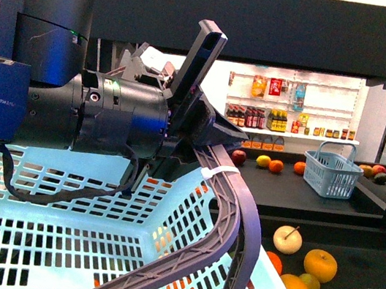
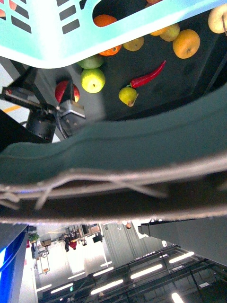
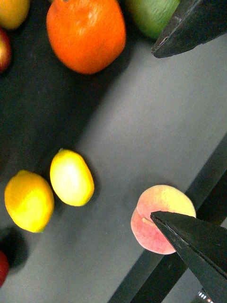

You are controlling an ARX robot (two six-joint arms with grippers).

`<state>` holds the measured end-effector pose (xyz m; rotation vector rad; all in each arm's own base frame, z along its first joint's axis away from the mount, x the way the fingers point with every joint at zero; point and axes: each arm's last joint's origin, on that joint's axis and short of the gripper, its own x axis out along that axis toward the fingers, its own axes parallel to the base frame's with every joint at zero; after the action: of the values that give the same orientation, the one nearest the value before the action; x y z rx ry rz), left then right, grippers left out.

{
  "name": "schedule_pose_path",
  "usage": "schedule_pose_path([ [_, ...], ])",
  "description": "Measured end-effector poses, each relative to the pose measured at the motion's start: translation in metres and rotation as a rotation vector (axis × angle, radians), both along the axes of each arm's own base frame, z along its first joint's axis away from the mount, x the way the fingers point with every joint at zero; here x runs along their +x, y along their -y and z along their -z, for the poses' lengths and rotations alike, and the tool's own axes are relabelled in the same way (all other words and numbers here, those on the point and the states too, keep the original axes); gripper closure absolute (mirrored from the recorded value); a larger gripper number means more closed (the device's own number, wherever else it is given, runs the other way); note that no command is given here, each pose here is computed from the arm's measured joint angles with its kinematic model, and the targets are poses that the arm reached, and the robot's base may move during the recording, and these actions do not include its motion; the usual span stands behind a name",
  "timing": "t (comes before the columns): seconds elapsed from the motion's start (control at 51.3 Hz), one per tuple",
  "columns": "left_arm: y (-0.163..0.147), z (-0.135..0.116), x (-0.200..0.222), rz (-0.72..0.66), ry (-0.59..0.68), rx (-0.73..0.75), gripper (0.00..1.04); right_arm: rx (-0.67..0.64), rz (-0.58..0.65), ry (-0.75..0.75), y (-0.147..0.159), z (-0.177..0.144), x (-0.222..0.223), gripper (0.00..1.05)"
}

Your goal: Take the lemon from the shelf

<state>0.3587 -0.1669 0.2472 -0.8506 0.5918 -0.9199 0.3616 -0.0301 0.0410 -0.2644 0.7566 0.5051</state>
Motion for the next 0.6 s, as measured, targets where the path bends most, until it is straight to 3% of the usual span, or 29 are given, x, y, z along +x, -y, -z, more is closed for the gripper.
schedule_pose_path([
  [0.409, 0.000, 0.000, 0.000, 0.001, -0.001, 0.000, 0.97, -0.033, -0.219, -0.018, -0.069, 0.056, 0.040, 0.07],
  [0.604, 0.000, 0.000, 0.000, 0.000, -0.001, 0.000, 0.97, -0.083, -0.245, 0.028, -0.083, 0.074, 0.056, 0.07],
])
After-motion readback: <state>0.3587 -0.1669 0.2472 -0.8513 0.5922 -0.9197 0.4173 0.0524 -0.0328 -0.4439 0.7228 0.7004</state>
